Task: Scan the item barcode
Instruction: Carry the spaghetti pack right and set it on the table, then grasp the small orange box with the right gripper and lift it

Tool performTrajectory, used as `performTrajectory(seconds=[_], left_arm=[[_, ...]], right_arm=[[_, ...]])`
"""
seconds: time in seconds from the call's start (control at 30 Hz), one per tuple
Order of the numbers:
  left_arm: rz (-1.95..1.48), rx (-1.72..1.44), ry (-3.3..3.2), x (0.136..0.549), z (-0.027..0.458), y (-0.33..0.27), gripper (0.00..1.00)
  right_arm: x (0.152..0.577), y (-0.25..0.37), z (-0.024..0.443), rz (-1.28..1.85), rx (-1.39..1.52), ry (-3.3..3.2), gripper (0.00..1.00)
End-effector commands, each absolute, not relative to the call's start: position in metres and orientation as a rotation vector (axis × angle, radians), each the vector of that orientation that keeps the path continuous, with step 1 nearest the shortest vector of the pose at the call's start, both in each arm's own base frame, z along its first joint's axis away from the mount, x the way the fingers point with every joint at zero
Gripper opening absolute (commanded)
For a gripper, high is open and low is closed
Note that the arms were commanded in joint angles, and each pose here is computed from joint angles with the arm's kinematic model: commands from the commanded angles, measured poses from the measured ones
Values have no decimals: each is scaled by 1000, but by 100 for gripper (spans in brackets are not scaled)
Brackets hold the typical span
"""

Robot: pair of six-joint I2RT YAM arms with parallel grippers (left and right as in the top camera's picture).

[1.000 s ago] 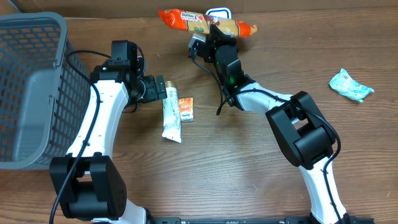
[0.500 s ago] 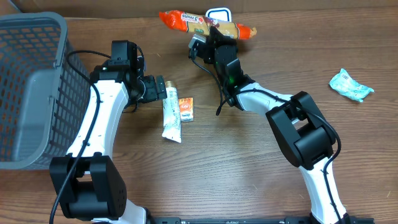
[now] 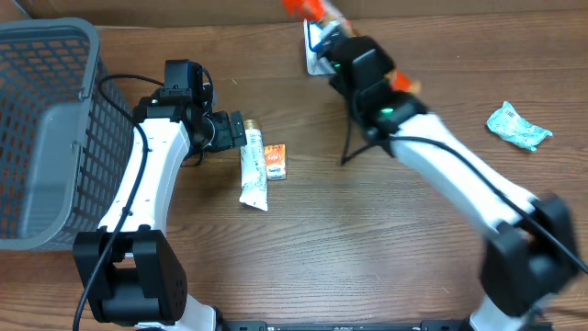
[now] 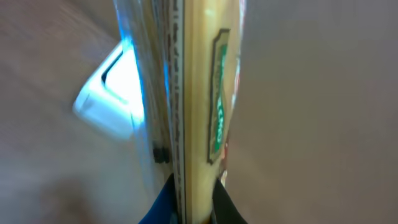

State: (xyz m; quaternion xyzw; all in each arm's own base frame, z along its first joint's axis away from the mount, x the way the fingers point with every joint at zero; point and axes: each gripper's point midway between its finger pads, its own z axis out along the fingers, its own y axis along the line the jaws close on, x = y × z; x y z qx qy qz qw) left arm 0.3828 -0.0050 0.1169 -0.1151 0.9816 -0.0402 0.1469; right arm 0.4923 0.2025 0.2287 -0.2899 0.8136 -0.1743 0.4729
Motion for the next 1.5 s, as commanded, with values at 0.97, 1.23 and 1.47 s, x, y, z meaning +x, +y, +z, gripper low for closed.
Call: performTrajectory(seconds=[0.97,1.23,1.47], left_arm=[[-105,-301,2807,386,124,-5,100],[-105,-301,2807,386,124,-5,100],[-105,-301,2807,386,124,-5,100]], right_arm=[[416,-20,163,821,144,2604,100],[437,122,226,1332,-223,2307,100],[449,216,148,935,36,2625,86]])
